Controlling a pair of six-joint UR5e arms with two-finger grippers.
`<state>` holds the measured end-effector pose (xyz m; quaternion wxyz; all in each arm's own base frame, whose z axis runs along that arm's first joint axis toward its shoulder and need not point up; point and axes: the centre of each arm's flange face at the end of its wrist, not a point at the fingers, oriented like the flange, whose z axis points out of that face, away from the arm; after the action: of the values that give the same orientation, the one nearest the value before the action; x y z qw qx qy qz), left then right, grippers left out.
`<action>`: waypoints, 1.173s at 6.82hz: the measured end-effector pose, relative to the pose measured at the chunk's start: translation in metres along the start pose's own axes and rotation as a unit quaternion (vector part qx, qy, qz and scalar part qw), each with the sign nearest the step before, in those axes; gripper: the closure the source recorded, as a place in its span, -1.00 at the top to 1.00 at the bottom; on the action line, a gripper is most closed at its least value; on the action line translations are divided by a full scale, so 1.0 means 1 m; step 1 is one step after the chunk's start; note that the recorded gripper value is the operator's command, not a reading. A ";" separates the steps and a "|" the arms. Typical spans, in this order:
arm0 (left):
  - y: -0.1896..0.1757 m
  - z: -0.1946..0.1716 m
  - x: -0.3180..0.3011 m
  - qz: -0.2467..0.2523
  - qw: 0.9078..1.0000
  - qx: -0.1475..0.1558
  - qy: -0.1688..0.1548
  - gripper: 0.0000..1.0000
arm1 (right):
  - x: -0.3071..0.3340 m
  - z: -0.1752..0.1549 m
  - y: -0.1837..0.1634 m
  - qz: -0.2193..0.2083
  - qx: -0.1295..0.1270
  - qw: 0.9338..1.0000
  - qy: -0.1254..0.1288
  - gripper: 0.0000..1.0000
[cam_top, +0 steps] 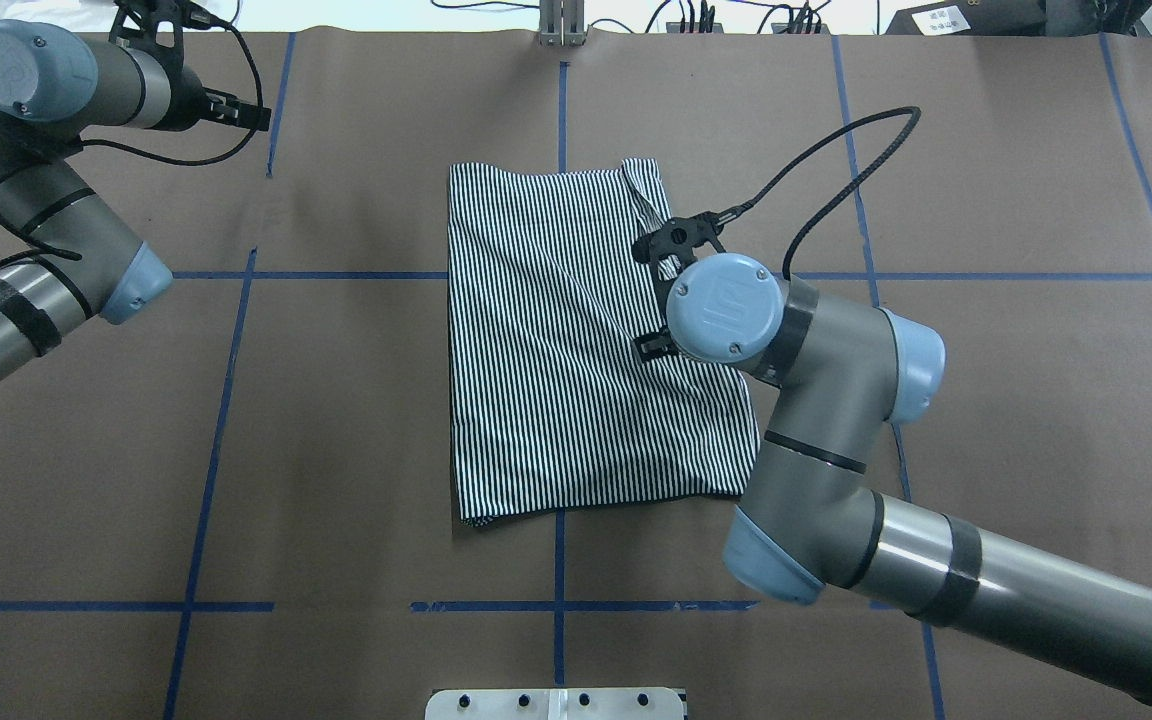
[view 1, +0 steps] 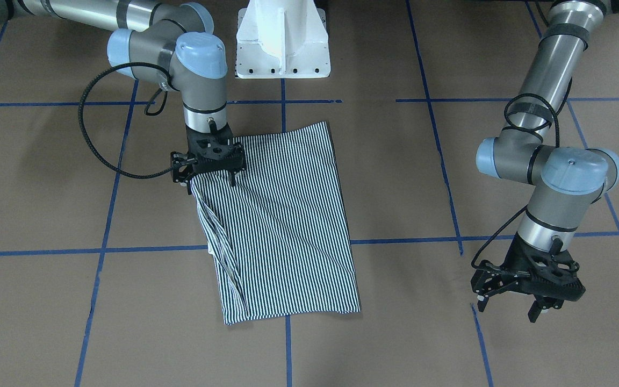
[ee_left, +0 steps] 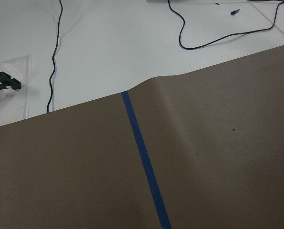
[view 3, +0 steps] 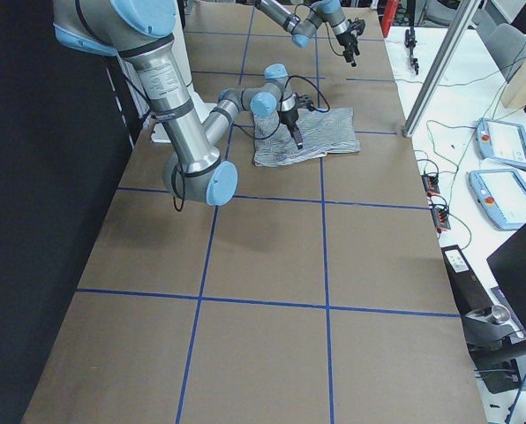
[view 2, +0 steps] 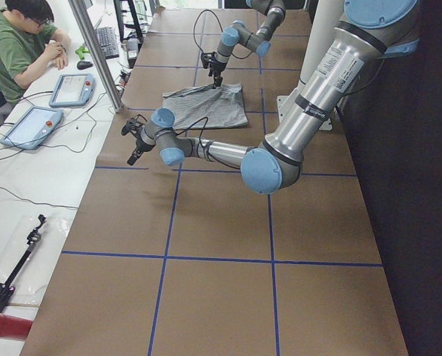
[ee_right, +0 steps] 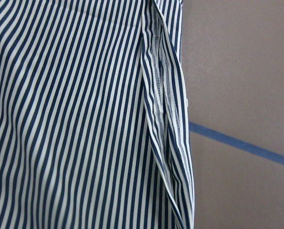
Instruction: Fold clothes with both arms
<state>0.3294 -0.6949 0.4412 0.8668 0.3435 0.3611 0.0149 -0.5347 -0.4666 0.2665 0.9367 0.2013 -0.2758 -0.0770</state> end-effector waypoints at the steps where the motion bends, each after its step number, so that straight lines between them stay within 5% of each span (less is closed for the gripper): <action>1: 0.000 -0.002 0.003 0.000 1.000 -0.002 0.007 1.00 | -0.004 0.011 -0.023 0.002 -0.007 1.000 0.010 1.00; 8: 0.001 -0.004 0.007 0.001 1.000 -0.009 0.020 1.00 | 0.045 0.054 -0.047 -0.033 -0.034 0.997 0.058 1.00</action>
<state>0.3324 -0.6904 0.4353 0.8625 0.3353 0.3782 0.0257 -0.5280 -0.5391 0.3102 0.9545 0.1821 -0.2111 -0.1056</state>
